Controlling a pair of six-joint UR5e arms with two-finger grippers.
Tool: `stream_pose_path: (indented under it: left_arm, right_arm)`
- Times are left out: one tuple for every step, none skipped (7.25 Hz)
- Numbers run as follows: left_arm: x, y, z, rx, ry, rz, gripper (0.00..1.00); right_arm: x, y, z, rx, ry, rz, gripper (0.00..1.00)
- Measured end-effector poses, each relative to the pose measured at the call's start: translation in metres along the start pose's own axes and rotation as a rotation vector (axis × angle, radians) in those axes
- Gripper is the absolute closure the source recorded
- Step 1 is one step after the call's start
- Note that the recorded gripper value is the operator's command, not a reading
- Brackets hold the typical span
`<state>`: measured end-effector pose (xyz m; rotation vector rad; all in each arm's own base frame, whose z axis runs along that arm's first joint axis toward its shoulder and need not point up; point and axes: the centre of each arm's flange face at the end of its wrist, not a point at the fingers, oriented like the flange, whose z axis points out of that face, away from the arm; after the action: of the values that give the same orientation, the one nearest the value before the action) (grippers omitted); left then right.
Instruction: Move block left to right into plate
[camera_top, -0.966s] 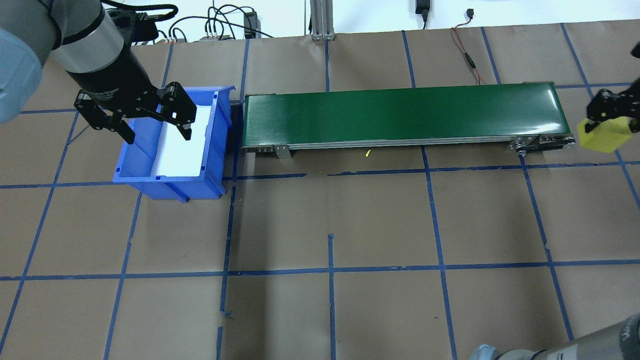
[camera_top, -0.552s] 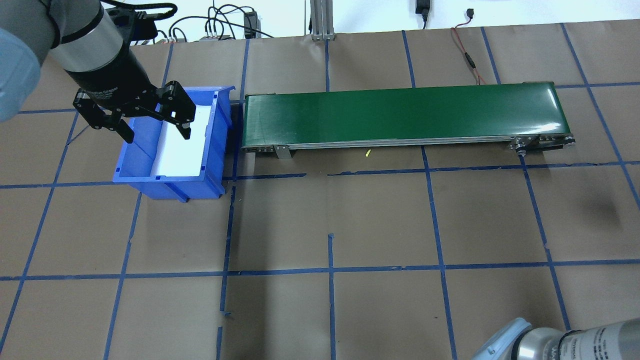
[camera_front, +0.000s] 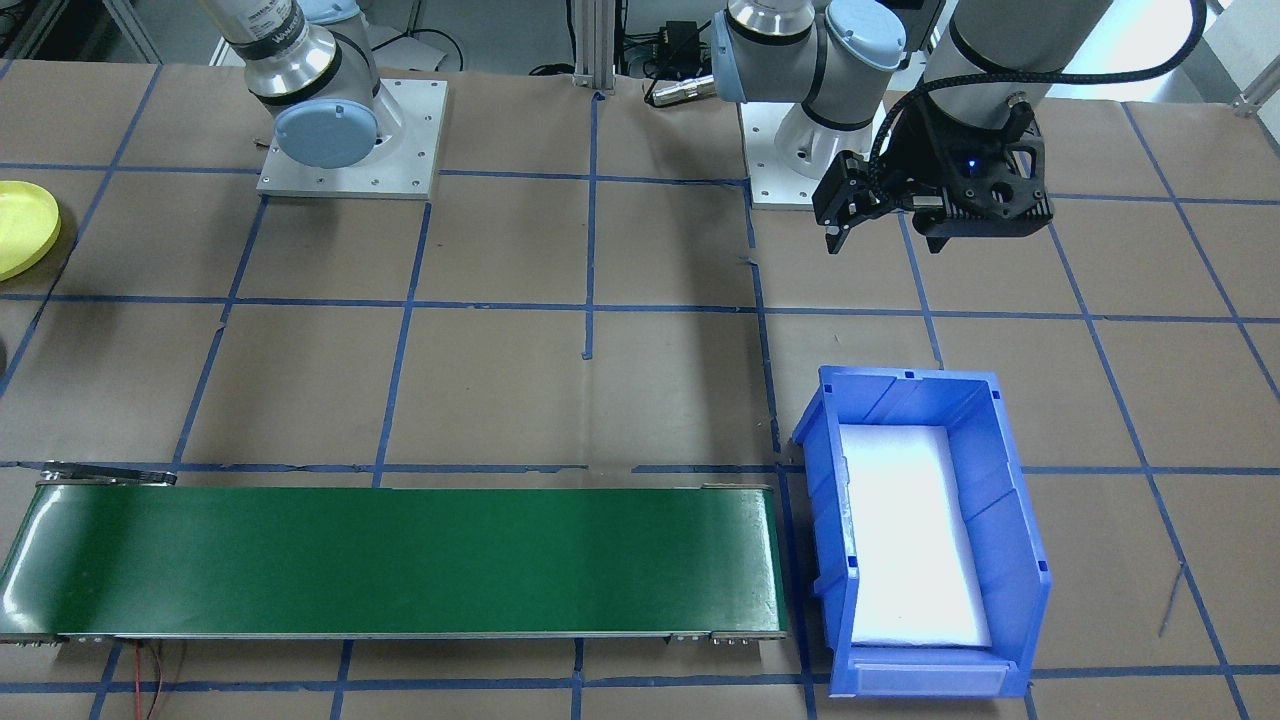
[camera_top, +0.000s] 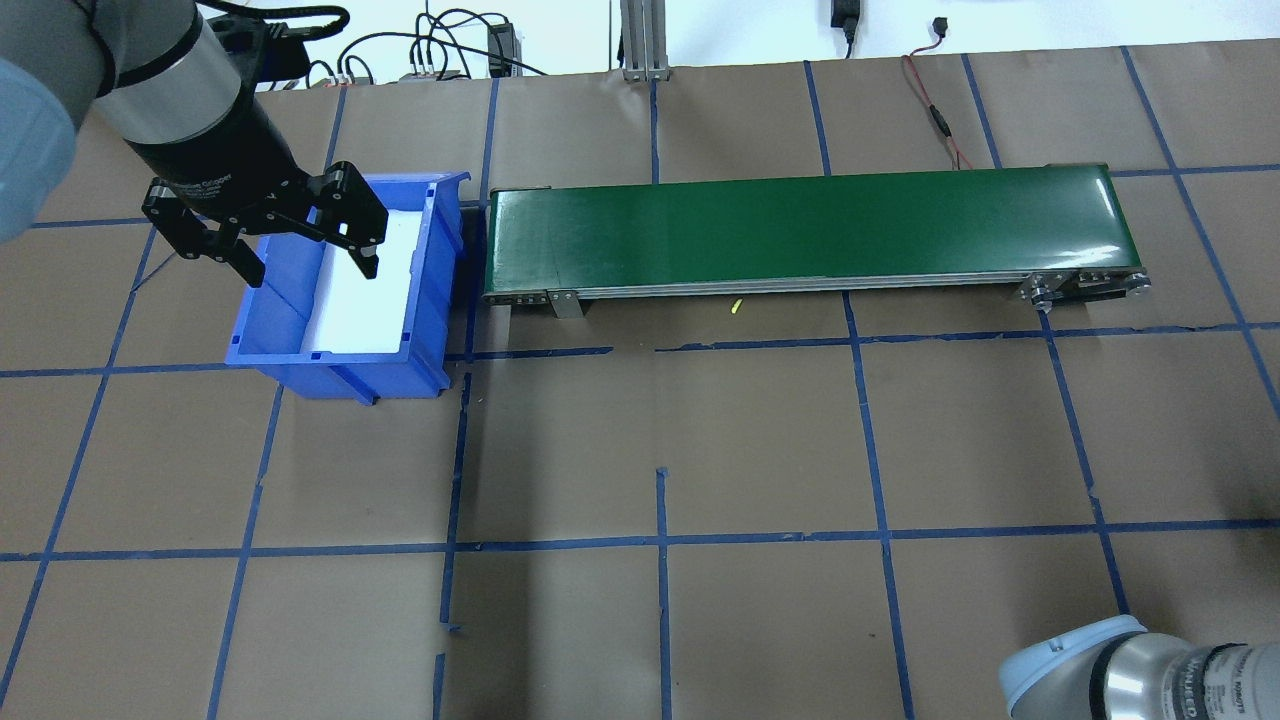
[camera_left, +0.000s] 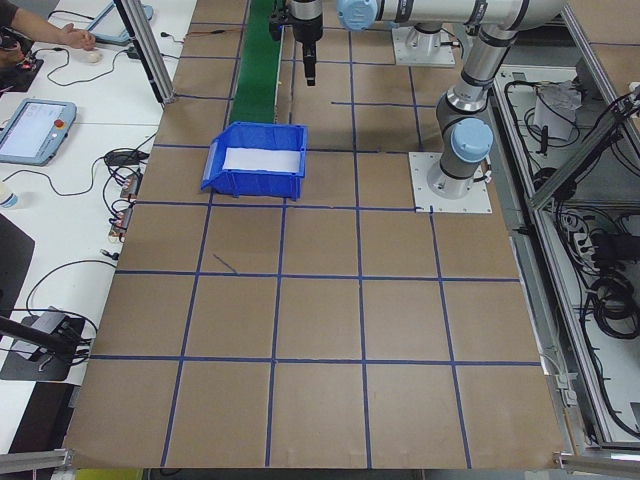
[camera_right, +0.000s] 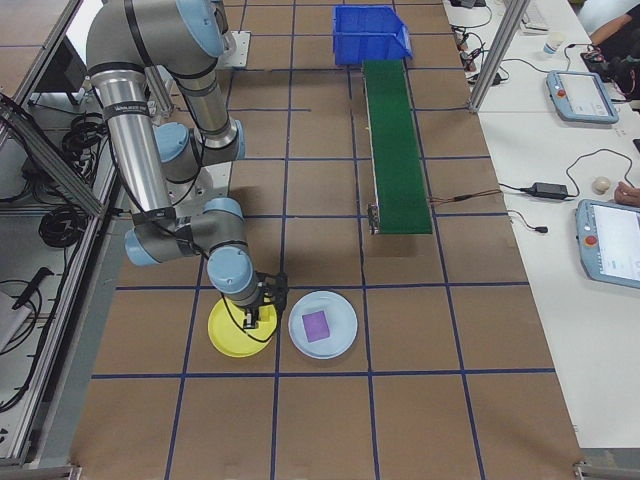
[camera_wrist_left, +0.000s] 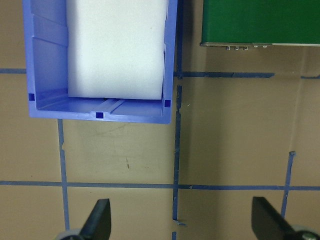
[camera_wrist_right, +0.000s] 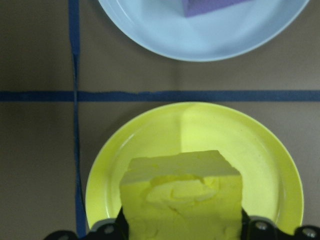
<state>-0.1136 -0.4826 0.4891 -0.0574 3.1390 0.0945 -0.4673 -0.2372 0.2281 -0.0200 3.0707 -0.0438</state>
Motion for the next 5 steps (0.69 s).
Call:
stream_pose_path:
  left_arm:
    - [0.000, 0.000, 0.000, 0.000, 0.000, -0.001, 0.00]
    - [-0.001, 0.000, 0.000, 0.000, 0.000, -0.001, 0.00]
    - [-0.001, 0.001, 0.000, 0.000, 0.000, -0.001, 0.00]
    - [0.000, 0.001, 0.000, 0.000, 0.000, -0.002, 0.00]
    - [0.000, 0.001, 0.000, -0.001, 0.000, -0.001, 0.00]
  right_arm:
    - [0.004, 0.014, 0.012, 0.002, 0.001, 0.002, 0.21]
    - [0.007, 0.019, 0.018, 0.004, 0.001, 0.003, 0.00]
    - [0.011, 0.021, 0.018, 0.005, 0.007, 0.003, 0.00]
    - [0.015, 0.021, 0.016, 0.003, 0.015, 0.003, 0.00]
    - [0.018, 0.020, 0.012, 0.003, 0.024, 0.002, 0.00]
